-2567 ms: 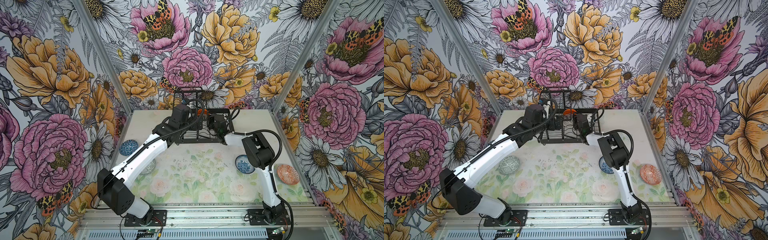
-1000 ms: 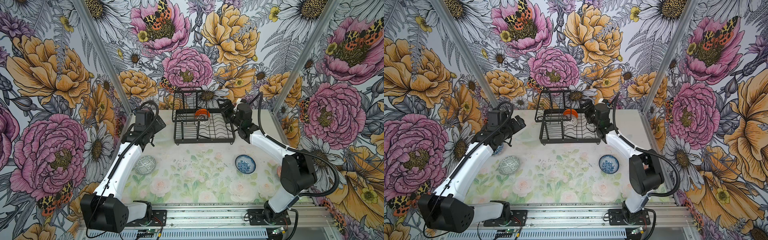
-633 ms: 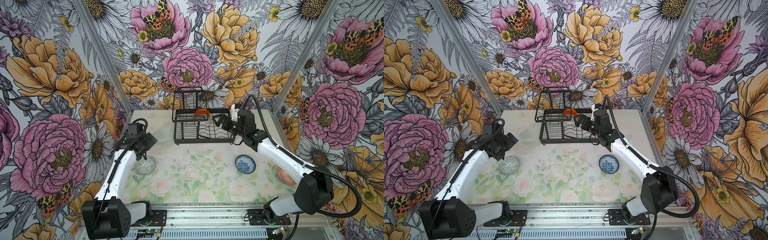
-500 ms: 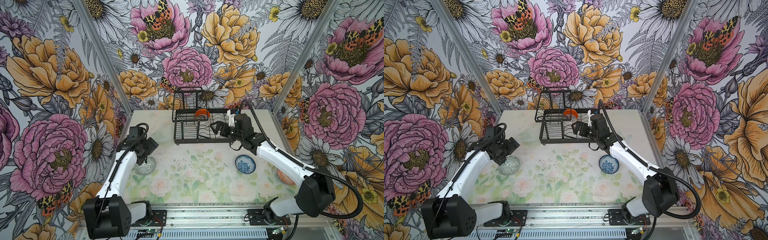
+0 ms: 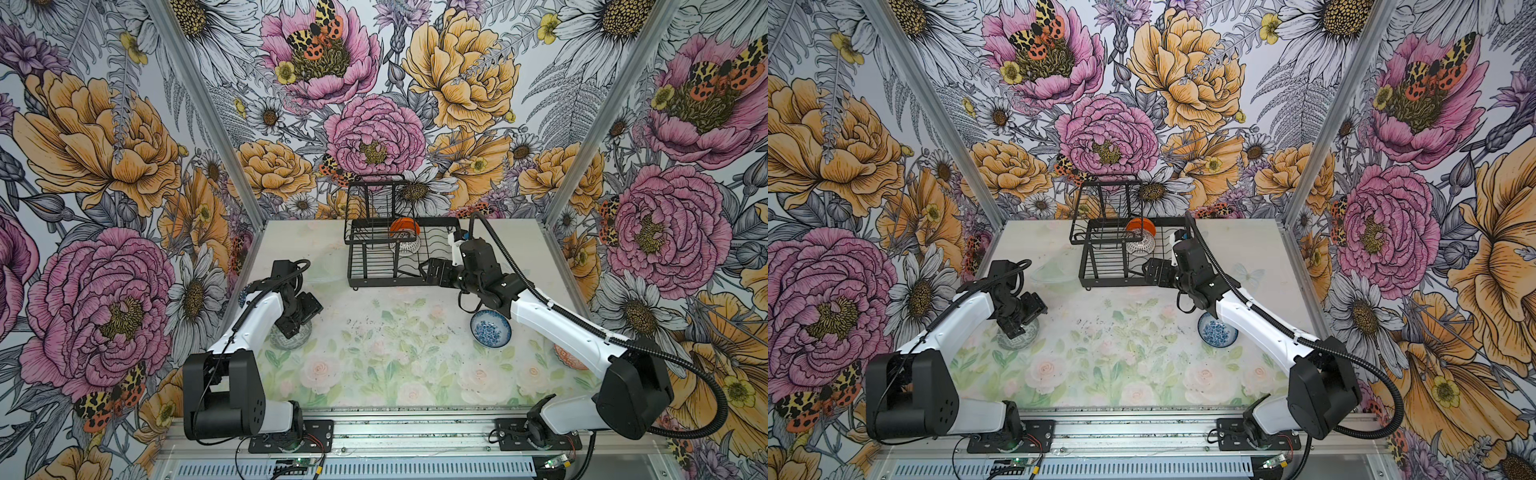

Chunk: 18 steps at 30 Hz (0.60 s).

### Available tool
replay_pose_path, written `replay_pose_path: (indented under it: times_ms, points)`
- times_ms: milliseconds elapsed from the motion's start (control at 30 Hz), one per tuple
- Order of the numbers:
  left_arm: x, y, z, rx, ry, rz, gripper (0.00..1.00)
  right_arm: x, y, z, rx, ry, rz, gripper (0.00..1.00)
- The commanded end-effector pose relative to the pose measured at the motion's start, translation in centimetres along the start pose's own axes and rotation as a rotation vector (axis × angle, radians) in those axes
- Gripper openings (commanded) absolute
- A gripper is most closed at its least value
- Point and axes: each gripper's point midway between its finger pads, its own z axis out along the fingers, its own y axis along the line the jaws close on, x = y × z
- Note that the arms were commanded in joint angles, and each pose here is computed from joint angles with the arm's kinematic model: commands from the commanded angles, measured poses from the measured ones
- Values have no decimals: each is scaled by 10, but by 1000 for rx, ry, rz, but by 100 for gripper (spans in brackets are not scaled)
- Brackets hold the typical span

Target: Load the bowls into the dish rack

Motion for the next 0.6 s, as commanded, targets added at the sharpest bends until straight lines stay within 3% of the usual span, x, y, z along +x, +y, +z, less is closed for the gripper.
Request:
replay_pose_path:
  times_ms: [0,300,567]
  points:
    - [2,1,8,-42,5,54,72,-2,9,-14,-11,-28,-81,99]
    - [5,9,25,-134,29,136,54,19,47,-26,-129,6,-269,99]
    - [-1,19,34,-178,70,197,46,30,54,-15,-109,17,-286,99]
